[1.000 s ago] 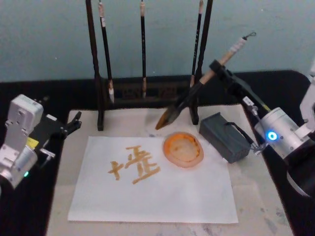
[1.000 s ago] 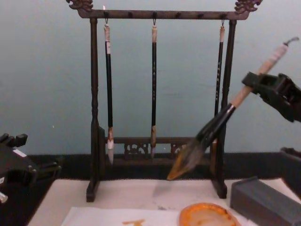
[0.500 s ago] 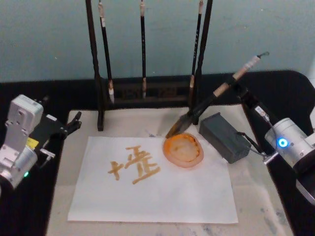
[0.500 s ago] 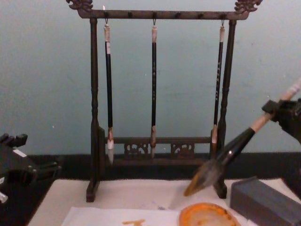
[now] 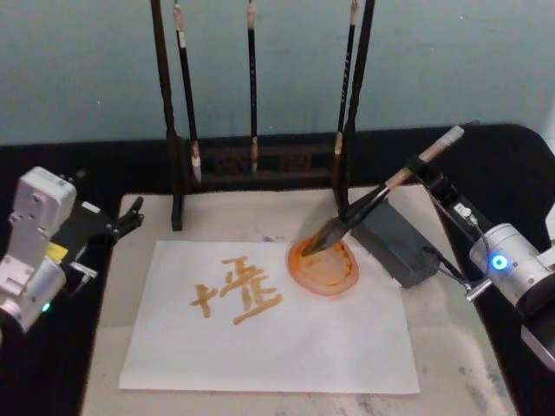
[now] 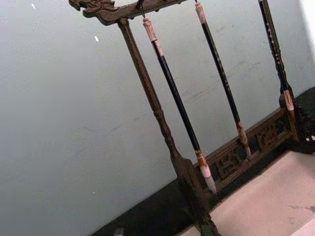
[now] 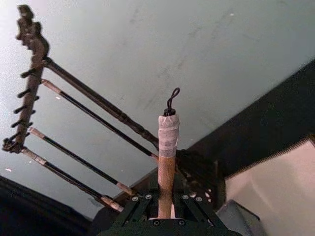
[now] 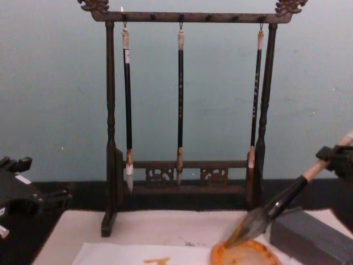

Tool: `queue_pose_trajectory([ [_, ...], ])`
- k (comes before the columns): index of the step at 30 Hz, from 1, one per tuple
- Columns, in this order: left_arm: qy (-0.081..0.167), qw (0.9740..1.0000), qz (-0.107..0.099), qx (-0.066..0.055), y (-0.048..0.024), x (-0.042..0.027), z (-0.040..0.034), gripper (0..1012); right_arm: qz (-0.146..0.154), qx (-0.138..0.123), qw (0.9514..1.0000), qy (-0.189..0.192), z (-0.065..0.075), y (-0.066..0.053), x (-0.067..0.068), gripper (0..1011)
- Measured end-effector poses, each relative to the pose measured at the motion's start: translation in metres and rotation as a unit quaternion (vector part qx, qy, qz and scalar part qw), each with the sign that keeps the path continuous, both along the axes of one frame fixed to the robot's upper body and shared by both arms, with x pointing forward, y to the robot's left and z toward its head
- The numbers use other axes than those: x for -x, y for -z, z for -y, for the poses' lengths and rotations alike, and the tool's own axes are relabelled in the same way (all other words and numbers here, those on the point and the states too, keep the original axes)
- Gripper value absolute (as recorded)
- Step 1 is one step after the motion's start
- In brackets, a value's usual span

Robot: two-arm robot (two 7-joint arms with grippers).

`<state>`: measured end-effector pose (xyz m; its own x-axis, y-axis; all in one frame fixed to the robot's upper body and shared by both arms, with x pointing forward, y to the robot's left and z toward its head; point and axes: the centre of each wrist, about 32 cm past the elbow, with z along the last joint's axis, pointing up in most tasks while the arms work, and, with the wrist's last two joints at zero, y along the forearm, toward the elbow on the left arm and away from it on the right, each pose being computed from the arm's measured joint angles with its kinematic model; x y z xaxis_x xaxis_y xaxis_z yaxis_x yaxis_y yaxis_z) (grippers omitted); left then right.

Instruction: Pick up the brush from the inkstone, write on the paper, then place the brush back to its original position.

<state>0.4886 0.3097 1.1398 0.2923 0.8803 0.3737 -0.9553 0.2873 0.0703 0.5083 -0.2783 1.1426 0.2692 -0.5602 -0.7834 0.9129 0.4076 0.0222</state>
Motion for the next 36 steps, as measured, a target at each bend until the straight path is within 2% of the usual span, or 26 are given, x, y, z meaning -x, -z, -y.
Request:
queue_pose_trajectory([
  [12, 0.0, 1.0, 0.0, 0.0, 0.0, 0.0, 0.0, 1010, -0.026, -0.007, 0.9995, 0.017, 0.002, 0.009, -0.001, 172],
  [36, 0.0, 1.0, 0.0, 0.0, 0.0, 0.0, 0.0, 1010, -0.044, -0.019, 0.9985, 0.026, -0.001, 0.016, -0.003, 172],
])
